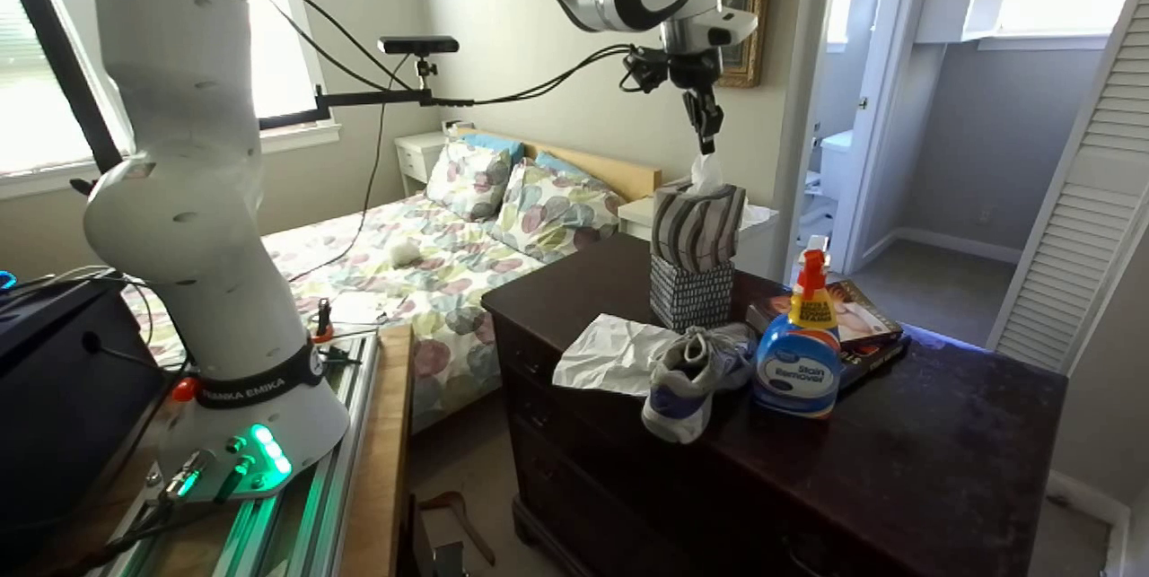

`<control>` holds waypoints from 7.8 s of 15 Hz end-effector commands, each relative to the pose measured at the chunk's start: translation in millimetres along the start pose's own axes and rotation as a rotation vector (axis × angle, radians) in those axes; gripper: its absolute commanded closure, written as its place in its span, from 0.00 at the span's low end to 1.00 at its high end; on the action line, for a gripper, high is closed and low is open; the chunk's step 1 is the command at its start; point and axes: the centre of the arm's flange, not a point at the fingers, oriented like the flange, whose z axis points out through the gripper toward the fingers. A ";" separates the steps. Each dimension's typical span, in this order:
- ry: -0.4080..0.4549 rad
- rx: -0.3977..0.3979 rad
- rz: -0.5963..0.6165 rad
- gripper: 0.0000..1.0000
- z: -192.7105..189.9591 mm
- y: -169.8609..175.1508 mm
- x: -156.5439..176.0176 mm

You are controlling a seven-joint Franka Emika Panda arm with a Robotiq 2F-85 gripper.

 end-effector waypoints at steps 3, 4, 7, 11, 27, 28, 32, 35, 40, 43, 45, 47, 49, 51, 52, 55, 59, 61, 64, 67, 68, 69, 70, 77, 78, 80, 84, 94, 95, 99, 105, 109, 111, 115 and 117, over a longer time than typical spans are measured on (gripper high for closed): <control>0.044 0.039 0.010 1.00 -50.5 -0.3 -4.2; 0.046 0.038 0.013 1.00 -56.9 1.2 -4.3; 0.034 0.022 0.029 1.00 -73.4 6.9 -7.1; 0.038 0.016 0.047 1.00 -95.9 12.6 -10.1; 0.164 0.035 0.095 1.00 -184.3 40.7 -6.1; 0.170 0.042 0.099 1.00 -193.2 43.8 -7.4; 0.209 0.046 0.108 1.00 -228.2 63.9 -19.3; 0.142 0.082 0.124 1.00 -246.8 86.5 -36.9; 0.010 0.033 0.116 1.00 -248.7 124.5 -77.2; -0.049 -0.026 0.135 1.00 -234.2 149.4 -96.9; -0.051 -0.067 0.161 1.00 -224.2 164.7 -103.6; -0.037 -0.136 0.201 1.00 -210.1 186.5 -105.2; -0.005 -0.197 0.256 1.00 -198.7 207.0 -103.8; 0.034 -0.235 0.312 1.00 -185.6 222.8 -100.5; 0.059 -0.243 0.343 1.00 -180.8 228.2 -97.9; 0.130 -0.263 0.423 1.00 -165.0 244.7 -89.8; 0.186 -0.285 0.500 1.00 -145.5 259.2 -74.7; 0.222 -0.308 0.536 1.00 -138.5 266.6 -66.2; 0.256 -0.336 0.575 1.00 -130.8 274.1 -50.7; 0.280 -0.350 0.585 1.00 -128.6 268.3 -30.8; 0.291 -0.356 0.579 1.00 -128.5 264.7 -24.9; 0.300 -0.359 0.571 1.00 -127.8 260.5 -19.0; 0.312 -0.367 0.561 1.00 -127.4 255.4 -10.8; 0.357 -0.418 0.440 1.00 -100.5 222.3 34.8; 0.354 -0.422 0.423 1.00 -94.1 216.5 38.8; 0.348 -0.421 0.386 1.00 -79.0 201.2 44.3; 0.328 -0.401 0.327 1.00 -62.7 169.8 48.7; 0.262 -0.399 0.242 1.00 -16.4 142.3 36.6; 0.256 -0.401 0.238 1.00 -12.8 141.8 35.5; 0.232 -0.401 0.222 1.00 3.3 140.5 33.5; 0.178 -0.393 0.190 1.00 17.3 129.9 23.5; 0.156 -0.392 0.181 1.00 23.0 124.1 14.7; 0.144 -0.393 0.179 1.00 25.6 122.7 10.4; 0.122 -0.401 0.179 1.00 29.5 119.6 2.1; 0.109 -0.402 0.174 1.00 33.6 117.3 -3.4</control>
